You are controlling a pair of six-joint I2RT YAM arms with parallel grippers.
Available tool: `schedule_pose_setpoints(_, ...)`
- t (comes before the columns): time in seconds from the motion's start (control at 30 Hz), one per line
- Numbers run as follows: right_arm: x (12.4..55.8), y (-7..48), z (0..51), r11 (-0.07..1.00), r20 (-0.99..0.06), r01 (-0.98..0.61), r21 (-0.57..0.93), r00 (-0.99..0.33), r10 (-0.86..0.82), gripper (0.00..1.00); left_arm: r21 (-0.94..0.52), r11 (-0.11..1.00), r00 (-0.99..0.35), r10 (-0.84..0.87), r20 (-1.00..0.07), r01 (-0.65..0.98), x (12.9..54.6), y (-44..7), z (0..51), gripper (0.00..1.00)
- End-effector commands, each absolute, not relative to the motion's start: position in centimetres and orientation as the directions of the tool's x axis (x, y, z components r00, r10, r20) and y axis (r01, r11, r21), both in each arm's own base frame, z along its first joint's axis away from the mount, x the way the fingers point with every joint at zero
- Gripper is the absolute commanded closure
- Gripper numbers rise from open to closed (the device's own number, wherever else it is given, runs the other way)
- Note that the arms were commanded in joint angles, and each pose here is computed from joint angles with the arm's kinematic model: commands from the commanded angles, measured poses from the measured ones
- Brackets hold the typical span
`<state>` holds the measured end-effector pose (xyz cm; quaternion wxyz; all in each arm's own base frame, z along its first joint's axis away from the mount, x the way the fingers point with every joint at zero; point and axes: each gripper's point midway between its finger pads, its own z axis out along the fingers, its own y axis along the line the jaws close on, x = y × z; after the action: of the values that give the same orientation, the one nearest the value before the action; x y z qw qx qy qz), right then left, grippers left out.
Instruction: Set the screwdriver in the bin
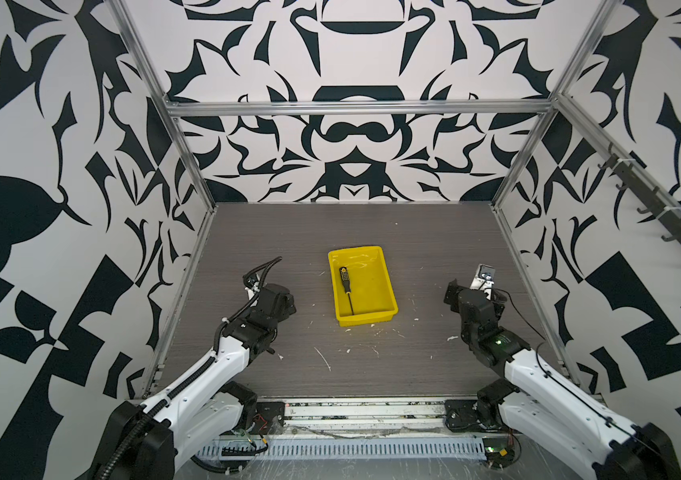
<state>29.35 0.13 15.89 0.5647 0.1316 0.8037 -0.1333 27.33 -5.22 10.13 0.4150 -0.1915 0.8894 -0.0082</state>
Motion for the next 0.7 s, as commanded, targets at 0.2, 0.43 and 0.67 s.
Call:
schedule_pose_setpoints(0.2,33.3,-0.9,15.6,0.895,-0.939,0.351,-0.276,-0.296,-0.174,0.01,-0.175,0.927,-0.596,-0.35,-0.723,-0.333,27.6,-5.6,10.0,0.01)
schedule_pose_setpoints(0.43,35.5,-3.4,12.7,0.891,-0.953,0.43,-0.147,-0.304,-0.011,0.01,-0.191,0.928,-0.587,-0.353,-0.729,-0.32,27.8,-5.9,10.0,0.01)
schedule_pose_setpoints(0.67,36.6,-4.9,10.6,0.884,-0.951,0.457,-0.096,-0.304,0.053,0.01,-0.185,0.925,-0.583,-0.355,-0.731,-0.331,27.7,-5.6,10.1,0.0)
